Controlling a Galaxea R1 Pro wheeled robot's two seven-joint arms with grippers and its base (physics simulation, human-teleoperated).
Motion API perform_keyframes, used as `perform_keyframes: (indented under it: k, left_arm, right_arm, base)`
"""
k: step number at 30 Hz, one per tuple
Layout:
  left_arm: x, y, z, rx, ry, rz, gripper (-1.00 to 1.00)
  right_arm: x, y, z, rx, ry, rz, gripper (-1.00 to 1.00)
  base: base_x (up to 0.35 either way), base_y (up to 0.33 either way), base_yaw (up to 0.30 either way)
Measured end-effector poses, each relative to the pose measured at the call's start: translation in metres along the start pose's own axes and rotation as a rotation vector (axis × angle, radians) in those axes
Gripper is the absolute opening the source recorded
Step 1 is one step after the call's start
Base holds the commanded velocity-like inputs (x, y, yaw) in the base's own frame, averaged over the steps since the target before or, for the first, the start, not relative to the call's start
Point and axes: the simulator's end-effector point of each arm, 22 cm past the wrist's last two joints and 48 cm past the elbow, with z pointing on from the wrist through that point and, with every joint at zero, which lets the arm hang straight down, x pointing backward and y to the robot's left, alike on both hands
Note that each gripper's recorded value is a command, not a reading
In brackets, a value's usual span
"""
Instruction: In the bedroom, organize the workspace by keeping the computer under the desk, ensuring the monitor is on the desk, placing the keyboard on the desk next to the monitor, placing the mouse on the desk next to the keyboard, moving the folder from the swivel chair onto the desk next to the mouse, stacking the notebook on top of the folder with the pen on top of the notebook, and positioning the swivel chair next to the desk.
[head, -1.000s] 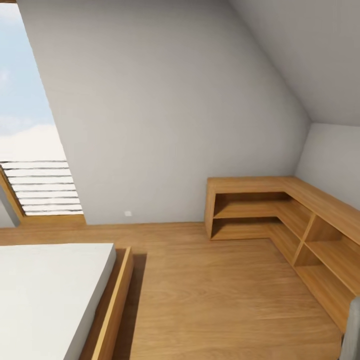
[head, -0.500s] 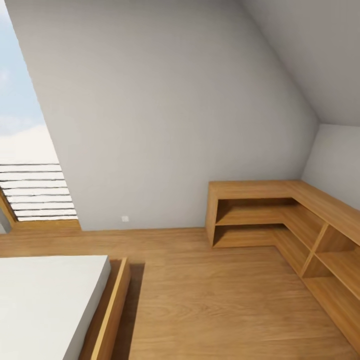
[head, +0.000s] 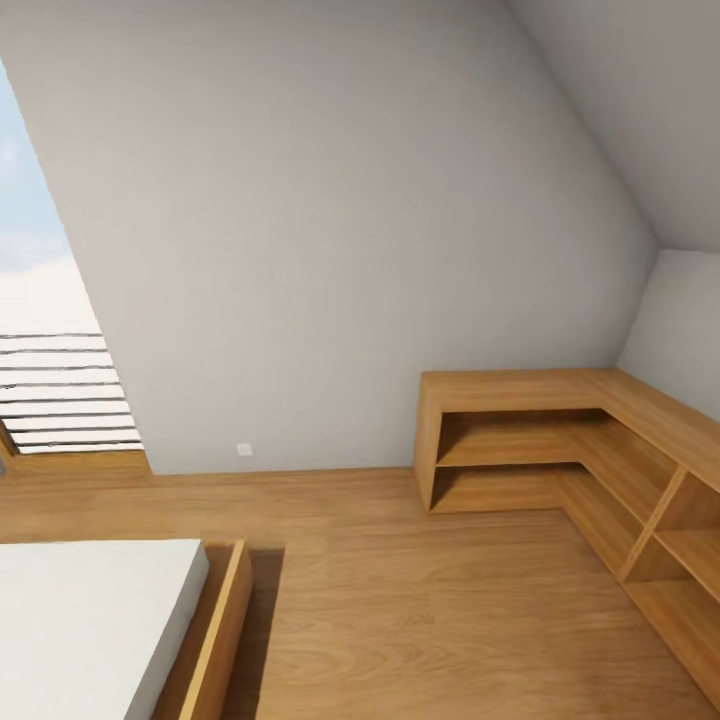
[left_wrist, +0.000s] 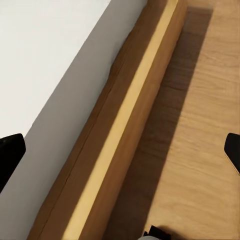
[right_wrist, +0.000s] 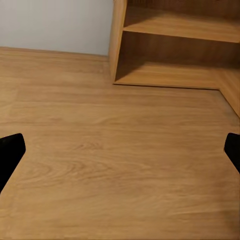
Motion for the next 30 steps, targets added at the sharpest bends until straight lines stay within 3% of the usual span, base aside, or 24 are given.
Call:
perform_keyframes:
  k: [30]
  left_arm:
    - [0.0016,-0.0078,-0.0023,0.01,0.004,-0.005,1.0]
  right_arm:
    - [0.0,-0.0004,0.0,0.0,0.0,0.0,1.0]
  base:
    - [0.332,0.0,0.0]
